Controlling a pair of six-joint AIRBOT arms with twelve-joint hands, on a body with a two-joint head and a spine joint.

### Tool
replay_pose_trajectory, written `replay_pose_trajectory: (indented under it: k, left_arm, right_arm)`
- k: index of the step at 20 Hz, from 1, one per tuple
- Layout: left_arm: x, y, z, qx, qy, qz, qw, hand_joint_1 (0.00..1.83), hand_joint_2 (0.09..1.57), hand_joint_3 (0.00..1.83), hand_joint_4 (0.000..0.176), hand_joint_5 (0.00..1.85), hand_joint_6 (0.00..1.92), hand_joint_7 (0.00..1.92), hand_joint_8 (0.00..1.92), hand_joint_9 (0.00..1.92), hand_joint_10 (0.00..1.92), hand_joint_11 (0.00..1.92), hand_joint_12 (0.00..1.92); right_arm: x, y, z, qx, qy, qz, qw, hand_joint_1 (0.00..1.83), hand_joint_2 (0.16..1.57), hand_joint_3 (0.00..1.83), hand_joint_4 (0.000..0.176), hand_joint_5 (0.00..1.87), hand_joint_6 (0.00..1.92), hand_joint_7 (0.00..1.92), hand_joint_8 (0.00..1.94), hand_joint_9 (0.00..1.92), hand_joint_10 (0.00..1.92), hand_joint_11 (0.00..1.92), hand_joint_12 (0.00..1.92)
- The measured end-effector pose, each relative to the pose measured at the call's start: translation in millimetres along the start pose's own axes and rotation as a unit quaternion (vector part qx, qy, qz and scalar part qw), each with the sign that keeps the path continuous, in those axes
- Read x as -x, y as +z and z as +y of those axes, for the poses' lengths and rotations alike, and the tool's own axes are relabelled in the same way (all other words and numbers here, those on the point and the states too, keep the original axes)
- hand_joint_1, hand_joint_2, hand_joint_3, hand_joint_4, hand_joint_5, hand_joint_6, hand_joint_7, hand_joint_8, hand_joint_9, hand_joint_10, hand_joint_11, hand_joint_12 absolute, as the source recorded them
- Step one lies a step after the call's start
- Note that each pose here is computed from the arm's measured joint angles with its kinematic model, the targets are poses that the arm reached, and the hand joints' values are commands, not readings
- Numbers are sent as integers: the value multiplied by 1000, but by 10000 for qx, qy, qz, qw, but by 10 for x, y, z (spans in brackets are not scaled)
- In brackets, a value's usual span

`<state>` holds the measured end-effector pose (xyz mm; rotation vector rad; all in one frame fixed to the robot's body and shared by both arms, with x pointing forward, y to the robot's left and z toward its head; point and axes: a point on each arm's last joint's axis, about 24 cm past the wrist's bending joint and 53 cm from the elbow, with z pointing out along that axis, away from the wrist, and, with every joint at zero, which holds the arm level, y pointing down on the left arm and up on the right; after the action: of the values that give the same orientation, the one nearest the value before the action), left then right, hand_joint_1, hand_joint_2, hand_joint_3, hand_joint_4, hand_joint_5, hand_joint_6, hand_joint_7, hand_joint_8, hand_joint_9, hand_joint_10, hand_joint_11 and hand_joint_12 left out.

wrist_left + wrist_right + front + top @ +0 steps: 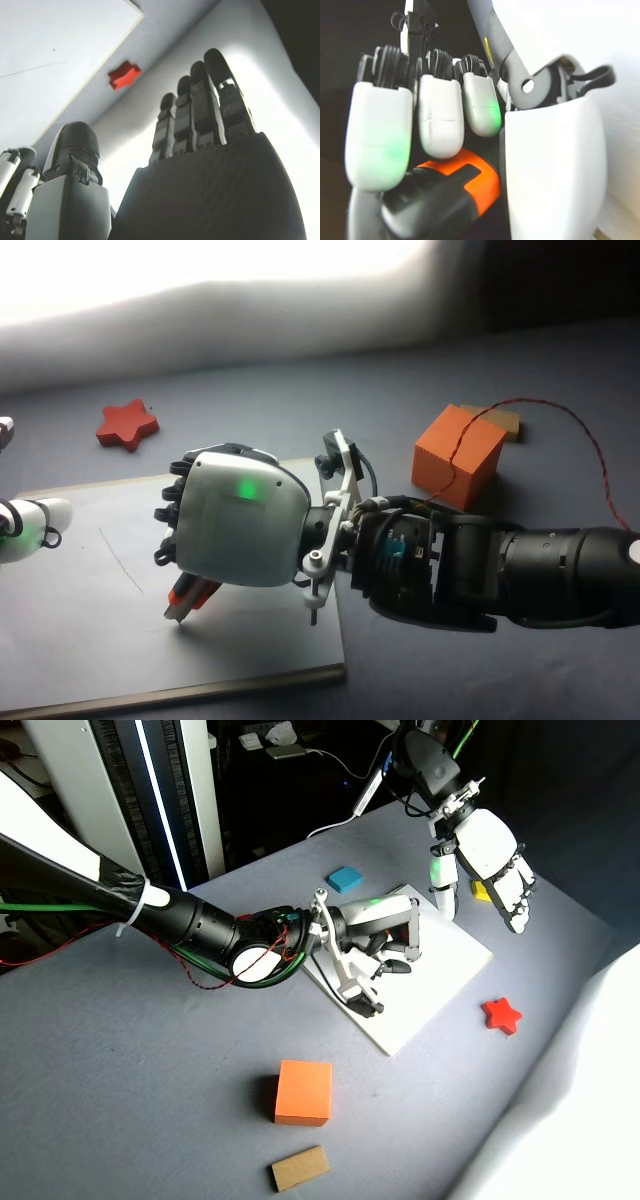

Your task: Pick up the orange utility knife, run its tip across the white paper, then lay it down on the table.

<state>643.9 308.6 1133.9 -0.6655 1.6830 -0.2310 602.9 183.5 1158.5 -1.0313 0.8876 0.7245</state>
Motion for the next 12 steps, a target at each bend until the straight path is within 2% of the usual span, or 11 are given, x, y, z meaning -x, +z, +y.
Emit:
replay_pose_trajectory:
  k: [3, 7, 9, 11, 12]
  left_arm:
    - [2, 0, -3, -3, -2, -2, 10000, 213, 1273, 0, 48, 52, 0, 150, 2, 207, 1, 0, 946]
    - [3, 1, -6, -6, -7, -2, 10000, 186, 1277, 2, 49, 44, 1, 153, 2, 209, 2, 0, 961]
    - [5, 1, -7, -5, -11, -7, 10000, 183, 1280, 3, 49, 45, 2, 155, 2, 206, 0, 0, 959]
    - [4, 1, -8, -7, -11, -3, 10000, 202, 1273, 0, 47, 54, 5, 163, 4, 214, 3, 0, 970]
    - [3, 0, -7, -5, -12, -3, 10000, 182, 1278, 1, 50, 52, 2, 160, 1, 207, 1, 0, 953]
  right_arm:
    - [2, -32, -68, -66, 13, 3, 10000, 1449, 1098, 455, 176, 1419, 1921, 1656, 1941, 1758, 1921, 1825, 1921]
    - [98, -40, -409, -498, 366, -12, 9981, 1457, 1101, 448, 176, 1435, 1921, 1657, 1941, 1752, 1921, 1821, 1921]
    - [279, -60, -643, -925, 905, -101, 9915, 1460, 1093, 445, 176, 1426, 1921, 1658, 1941, 1756, 1921, 1823, 1921]
    - [366, -136, -751, -1249, 1635, 40, 9786, 1462, 1094, 454, 176, 1431, 1921, 1672, 1941, 1770, 1921, 1842, 1921]
    - [324, -210, -751, -1355, 2005, 276, 9699, 1465, 1086, 447, 176, 1419, 1921, 1661, 1941, 1762, 1921, 1832, 1921]
